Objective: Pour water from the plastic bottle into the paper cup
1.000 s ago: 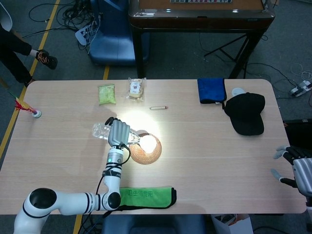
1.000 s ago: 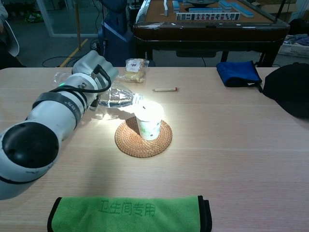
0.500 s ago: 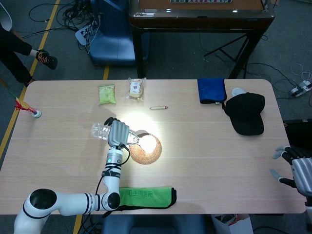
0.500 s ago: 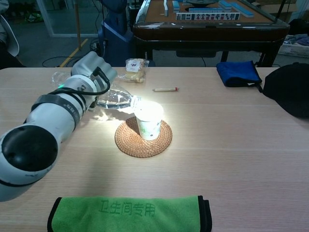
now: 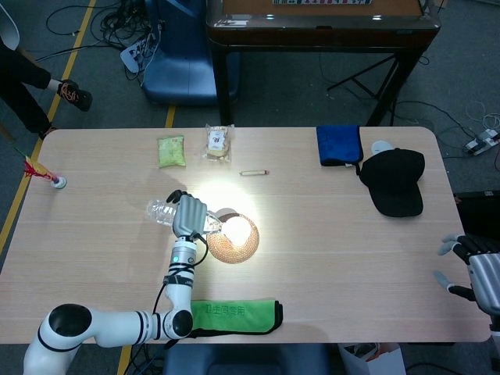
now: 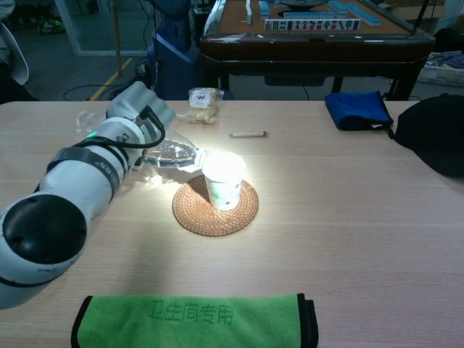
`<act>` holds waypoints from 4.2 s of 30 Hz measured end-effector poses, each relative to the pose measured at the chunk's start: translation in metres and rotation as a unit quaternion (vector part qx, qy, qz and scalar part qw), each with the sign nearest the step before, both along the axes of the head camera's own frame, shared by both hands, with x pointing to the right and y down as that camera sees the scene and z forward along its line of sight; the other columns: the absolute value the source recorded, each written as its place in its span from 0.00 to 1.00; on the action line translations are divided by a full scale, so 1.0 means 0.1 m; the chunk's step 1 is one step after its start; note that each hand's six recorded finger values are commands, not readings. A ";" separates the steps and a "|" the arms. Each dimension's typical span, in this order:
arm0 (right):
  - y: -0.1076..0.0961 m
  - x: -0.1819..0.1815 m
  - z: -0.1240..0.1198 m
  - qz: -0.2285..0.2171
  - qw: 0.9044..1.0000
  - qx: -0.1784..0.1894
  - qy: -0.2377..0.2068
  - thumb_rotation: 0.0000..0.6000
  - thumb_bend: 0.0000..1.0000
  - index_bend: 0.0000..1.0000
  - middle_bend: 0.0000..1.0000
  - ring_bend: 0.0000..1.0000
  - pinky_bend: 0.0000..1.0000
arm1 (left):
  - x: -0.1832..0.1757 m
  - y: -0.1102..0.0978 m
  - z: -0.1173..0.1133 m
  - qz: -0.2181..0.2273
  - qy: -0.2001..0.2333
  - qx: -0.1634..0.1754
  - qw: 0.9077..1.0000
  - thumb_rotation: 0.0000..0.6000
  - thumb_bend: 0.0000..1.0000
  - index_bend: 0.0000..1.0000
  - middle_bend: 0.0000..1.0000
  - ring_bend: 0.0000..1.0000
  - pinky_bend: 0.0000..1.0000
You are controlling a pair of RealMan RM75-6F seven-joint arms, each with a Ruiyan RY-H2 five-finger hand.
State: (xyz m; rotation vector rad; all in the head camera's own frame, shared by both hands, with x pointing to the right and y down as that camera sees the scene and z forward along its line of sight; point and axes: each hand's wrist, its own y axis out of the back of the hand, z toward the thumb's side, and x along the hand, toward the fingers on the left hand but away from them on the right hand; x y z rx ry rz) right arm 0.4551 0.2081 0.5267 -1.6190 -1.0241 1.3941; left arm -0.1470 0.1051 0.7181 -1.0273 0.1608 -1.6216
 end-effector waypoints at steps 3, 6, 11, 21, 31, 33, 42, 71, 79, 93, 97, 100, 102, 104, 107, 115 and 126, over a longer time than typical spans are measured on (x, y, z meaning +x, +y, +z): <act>0.00 0.01 0.00 0.001 1.000 -0.001 0.001 1.00 0.19 0.49 0.34 0.36 0.43 | 0.02 0.00 -0.01 -0.003 0.004 0.000 1.000 1.00 0.03 0.71 0.81 0.56 0.64; -0.01 0.01 0.02 0.002 1.000 -0.003 0.001 1.00 0.19 0.49 0.34 0.36 0.43 | 0.03 -0.01 -0.02 -0.004 0.007 0.000 1.000 1.00 0.03 0.71 0.81 0.56 0.64; -0.01 0.01 0.03 0.002 1.000 -0.005 0.002 1.00 0.19 0.49 0.34 0.36 0.43 | 0.02 -0.02 -0.01 -0.014 0.011 -0.004 1.000 1.00 0.03 0.71 0.81 0.56 0.65; -0.02 0.02 0.04 0.004 1.000 -0.008 0.003 1.00 0.19 0.49 0.34 0.36 0.43 | 0.04 0.03 0.01 -0.063 0.048 -0.050 0.996 1.00 0.03 0.71 0.82 0.56 0.65; -0.02 0.03 0.04 0.004 1.000 -0.007 0.002 1.00 0.19 0.49 0.34 0.36 0.43 | 0.10 0.05 -0.01 -0.128 0.105 -0.093 0.982 1.00 0.03 0.71 0.82 0.56 0.65; -0.02 0.02 0.04 0.004 1.000 -0.007 0.002 1.00 0.19 0.49 0.34 0.36 0.43 | 0.12 0.05 -0.02 -0.136 0.117 -0.096 0.979 1.00 0.03 0.71 0.82 0.56 0.65; -0.02 0.02 0.05 0.004 1.000 -0.008 0.003 1.00 0.19 0.49 0.34 0.36 0.43 | 0.09 0.01 -0.05 -0.167 0.174 -0.085 0.967 1.00 0.03 0.71 0.82 0.56 0.65; 0.00 -0.01 0.11 -0.001 1.000 -0.016 0.013 1.00 0.19 0.49 0.34 0.36 0.43 | -0.96 0.07 -0.17 -0.378 0.415 -0.003 0.827 1.00 0.03 0.71 0.82 0.56 0.65; 0.01 -0.03 0.14 -0.004 1.000 -0.020 0.017 1.00 0.19 0.49 0.34 0.36 0.43 | -1.26 0.18 -0.16 -0.413 0.450 0.026 0.791 1.00 0.03 0.71 0.82 0.56 0.65; 0.02 -0.03 0.15 -0.003 1.000 -0.024 0.020 1.00 0.19 0.49 0.34 0.36 0.43 | -1.54 0.44 -0.01 -0.483 0.504 0.055 0.713 1.00 0.03 0.72 0.82 0.56 0.60; 0.02 -0.03 0.14 -0.004 1.000 -0.023 0.020 1.00 0.19 0.49 0.34 0.36 0.43 | -1.58 0.51 0.05 -0.494 0.522 0.061 0.692 1.00 0.03 0.71 0.82 0.56 0.57; 0.02 -0.03 0.13 -0.004 1.000 -0.021 0.019 1.00 0.19 0.49 0.34 0.36 0.43 | -1.61 0.57 0.10 -0.501 0.528 0.060 0.683 1.00 0.03 0.70 0.81 0.56 0.57; 0.02 -0.03 0.13 -0.004 1.000 -0.020 0.019 1.00 0.19 0.49 0.34 0.36 0.43 | -1.62 0.59 0.12 -0.504 0.532 0.060 0.678 1.00 0.03 0.70 0.81 0.56 0.57; 0.02 -0.03 0.13 -0.004 1.000 -0.020 0.019 1.00 0.19 0.49 0.34 0.36 0.43 | -1.64 0.62 0.14 -0.507 0.536 0.063 0.672 1.00 0.03 0.69 0.81 0.56 0.57; 0.02 -0.03 0.12 -0.004 1.000 -0.020 0.019 1.00 0.19 0.49 0.34 0.36 0.43 | -1.67 0.65 0.17 -0.510 0.543 0.065 0.664 1.00 0.03 0.67 0.77 0.54 0.56; 0.02 -0.03 0.14 -0.003 1.000 -0.021 0.020 1.00 0.19 0.49 0.34 0.36 0.43 | -1.67 0.69 0.20 -0.507 0.581 0.045 0.636 1.00 0.03 0.52 0.49 0.36 0.45; 0.02 -0.03 0.15 -0.003 0.999 -0.024 0.021 1.00 0.19 0.49 0.34 0.36 0.43 | -1.75 0.78 0.23 -0.508 0.571 0.011 0.645 1.00 0.03 0.23 0.26 0.20 0.32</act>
